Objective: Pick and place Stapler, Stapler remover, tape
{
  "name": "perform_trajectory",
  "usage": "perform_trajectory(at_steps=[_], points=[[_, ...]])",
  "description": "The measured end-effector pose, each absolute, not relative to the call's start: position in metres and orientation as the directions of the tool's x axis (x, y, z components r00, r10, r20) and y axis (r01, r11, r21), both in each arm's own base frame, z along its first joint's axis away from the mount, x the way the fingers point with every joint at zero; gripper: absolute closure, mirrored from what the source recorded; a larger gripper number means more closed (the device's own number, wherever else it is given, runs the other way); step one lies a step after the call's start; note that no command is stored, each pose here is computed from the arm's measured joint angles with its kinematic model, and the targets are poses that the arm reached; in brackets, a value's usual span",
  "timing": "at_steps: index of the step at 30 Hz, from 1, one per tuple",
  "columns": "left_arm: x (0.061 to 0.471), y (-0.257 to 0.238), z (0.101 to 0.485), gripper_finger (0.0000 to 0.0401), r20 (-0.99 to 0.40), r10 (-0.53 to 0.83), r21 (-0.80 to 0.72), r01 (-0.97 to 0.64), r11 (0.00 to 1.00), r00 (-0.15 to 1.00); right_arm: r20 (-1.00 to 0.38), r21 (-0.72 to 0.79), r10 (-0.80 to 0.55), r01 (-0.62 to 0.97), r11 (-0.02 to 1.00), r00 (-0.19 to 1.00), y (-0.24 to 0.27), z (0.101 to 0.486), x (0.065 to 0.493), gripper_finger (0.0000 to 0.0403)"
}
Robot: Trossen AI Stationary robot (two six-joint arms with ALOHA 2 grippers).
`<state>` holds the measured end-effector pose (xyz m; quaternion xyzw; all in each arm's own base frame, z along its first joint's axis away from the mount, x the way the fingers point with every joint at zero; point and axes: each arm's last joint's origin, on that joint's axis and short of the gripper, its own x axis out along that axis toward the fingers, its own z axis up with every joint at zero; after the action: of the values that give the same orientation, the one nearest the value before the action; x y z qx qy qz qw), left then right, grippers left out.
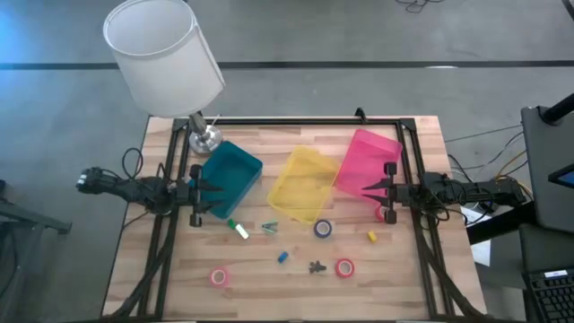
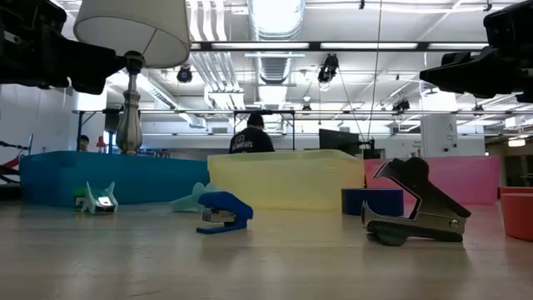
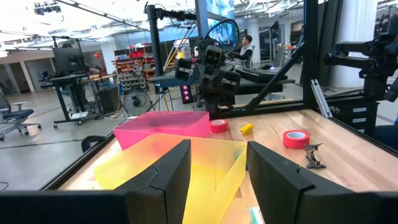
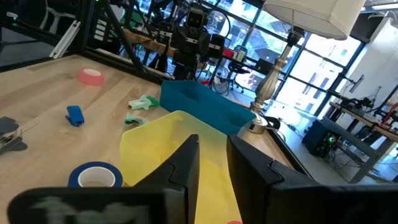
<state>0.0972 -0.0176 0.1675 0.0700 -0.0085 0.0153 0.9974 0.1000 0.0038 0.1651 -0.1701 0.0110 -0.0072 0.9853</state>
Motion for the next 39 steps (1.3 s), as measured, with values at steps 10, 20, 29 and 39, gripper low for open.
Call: perform_trajectory(at_steps=[10, 20, 29, 39], points=[[0.0972, -0.0176, 0.1675, 0.024, 0.019, 0.029, 0.14, -0.031, 0.99, 0.999, -0.019, -0.335, -0.018, 0.011, 0.942, 1.0, 0.0038, 0.1651, 0.1, 0.0314], [0.0972, -0.0176, 0.1675, 0.024, 0.019, 0.029, 0.14, -0.032, 0.99, 0.999, -0.019, -0.335, -0.018, 0.011, 0.942, 1.0, 0.0038, 0.1651, 0.1, 0.033], [0.0972, -0.0176, 0.1675, 0.024, 0.019, 0.029, 0.14, -0.032, 0.99, 0.999, -0.019, -0.335, -0.018, 0.01, 0.942, 1.0, 0.0038, 0.1651, 0.1, 0.033], [0.0972, -0.0176, 0.1675, 0.024, 0.019, 0.029, 0.139, -0.031, 0.99, 0.999, -0.019, -0.335, -0.018, 0.01, 0.942, 1.0, 0.0038, 0.1651, 0.1, 0.0316]])
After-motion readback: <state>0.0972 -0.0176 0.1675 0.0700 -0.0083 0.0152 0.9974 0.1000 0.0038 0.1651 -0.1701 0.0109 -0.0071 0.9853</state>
